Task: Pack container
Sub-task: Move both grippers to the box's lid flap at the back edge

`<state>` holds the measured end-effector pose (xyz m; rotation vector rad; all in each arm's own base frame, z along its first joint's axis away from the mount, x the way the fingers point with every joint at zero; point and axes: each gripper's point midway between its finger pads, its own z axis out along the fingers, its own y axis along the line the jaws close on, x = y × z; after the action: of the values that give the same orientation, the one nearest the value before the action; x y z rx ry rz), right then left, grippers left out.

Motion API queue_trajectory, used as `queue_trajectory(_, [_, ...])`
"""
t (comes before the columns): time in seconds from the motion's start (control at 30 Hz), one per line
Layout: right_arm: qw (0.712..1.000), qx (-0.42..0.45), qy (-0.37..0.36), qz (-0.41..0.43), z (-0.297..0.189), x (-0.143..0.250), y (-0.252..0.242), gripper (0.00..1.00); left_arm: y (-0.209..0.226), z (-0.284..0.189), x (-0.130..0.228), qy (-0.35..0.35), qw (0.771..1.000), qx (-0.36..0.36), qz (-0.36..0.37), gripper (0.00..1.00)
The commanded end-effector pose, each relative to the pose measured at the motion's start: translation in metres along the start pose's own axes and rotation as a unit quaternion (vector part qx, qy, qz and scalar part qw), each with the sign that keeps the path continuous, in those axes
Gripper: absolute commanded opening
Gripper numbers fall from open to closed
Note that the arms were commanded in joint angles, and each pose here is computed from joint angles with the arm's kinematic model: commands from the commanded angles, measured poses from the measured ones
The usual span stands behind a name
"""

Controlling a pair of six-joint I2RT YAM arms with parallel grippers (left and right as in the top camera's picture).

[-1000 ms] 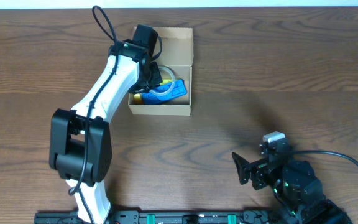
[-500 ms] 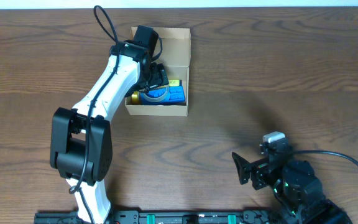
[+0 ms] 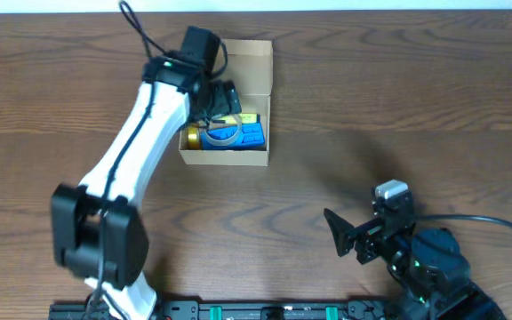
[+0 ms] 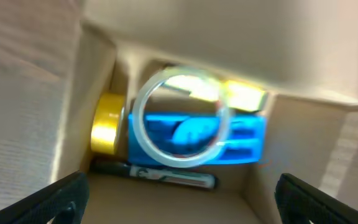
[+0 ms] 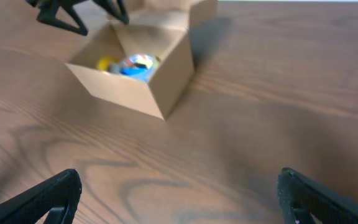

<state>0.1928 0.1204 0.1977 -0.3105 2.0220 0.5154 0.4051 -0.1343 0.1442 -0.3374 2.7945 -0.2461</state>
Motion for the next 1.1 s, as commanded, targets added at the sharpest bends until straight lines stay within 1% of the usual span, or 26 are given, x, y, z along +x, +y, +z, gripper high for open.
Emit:
queue_trajectory(0.0, [1.000,-0.014,-0.017,0.008,-0.004,-0.033,0.011,0.99,-0.015,-0.055,-0.025,-0.068,0.997,0.042,0.017,0.97])
queue_trajectory(0.1, [1.000,0.000,-0.006,0.009,0.005,-0.059,0.012,0.99,-0.010,-0.083,-0.038,-0.109,0.993,0.044,0.012,1.00])
queue_trajectory(0.13, [1.000,0.007,0.002,0.008,0.011,-0.069,0.011,0.99,-0.007,-0.089,-0.042,-0.120,0.992,0.044,0.008,0.93])
queue_trajectory(0.23, [0.999,0.029,0.023,0.005,0.035,-0.097,0.006,0.99,0.007,-0.104,-0.054,-0.143,0.989,0.041,-0.010,0.85])
queue_trajectory(0.3, [0.998,0.046,0.040,0.006,0.053,-0.112,-0.002,0.98,0.020,-0.107,-0.063,-0.153,0.987,0.036,-0.026,0.74])
queue_trajectory(0.33, [0.997,0.055,0.050,0.011,0.064,-0.119,-0.007,0.92,0.028,-0.108,-0.067,-0.157,0.986,0.033,-0.035,0.69])
queue_trajectory(0.4, [0.995,0.074,0.069,0.022,0.088,-0.131,-0.021,0.72,0.042,-0.108,-0.077,-0.165,0.984,0.028,-0.053,0.60])
queue_trajectory(0.5, [0.990,0.095,0.094,0.037,0.126,-0.144,-0.042,0.36,0.068,-0.107,-0.094,-0.180,0.980,0.019,-0.082,0.43])
queue_trajectory(0.53, [0.989,0.100,0.101,0.041,0.138,-0.146,-0.048,0.29,0.076,-0.106,-0.100,-0.184,0.979,0.015,-0.091,0.36])
queue_trajectory(0.6, [0.987,0.101,0.117,0.049,0.161,-0.146,-0.057,0.08,0.089,-0.103,-0.110,-0.191,0.976,0.014,-0.105,0.21])
queue_trajectory(0.63, [0.986,0.098,0.123,0.053,0.172,-0.146,-0.060,0.01,0.093,-0.101,-0.115,-0.195,0.974,0.016,-0.110,0.09])
queue_trajectory(0.67, [0.986,0.093,0.130,0.057,0.182,-0.144,-0.063,0.01,0.098,-0.098,-0.119,-0.196,0.974,0.018,-0.116,0.05])
queue_trajectory(0.7, [0.985,0.081,0.141,0.063,0.198,-0.139,-0.065,0.01,0.103,-0.092,-0.126,-0.198,0.972,0.025,-0.122,0.05])
queue_trajectory(0.83, [0.980,0.058,0.157,0.108,0.233,-0.122,-0.073,0.01,0.114,-0.061,-0.141,-0.180,0.973,0.050,-0.138,0.05])
queue_trajectory(1.0, [0.973,0.035,0.170,0.151,0.263,-0.102,-0.082,0.01,0.124,-0.013,-0.145,-0.142,0.975,0.068,-0.155,0.05])
queue_trajectory(1.07, [0.969,0.027,0.177,0.172,0.273,-0.092,-0.085,0.01,0.124,0.006,-0.145,-0.122,0.976,0.087,-0.158,0.05])
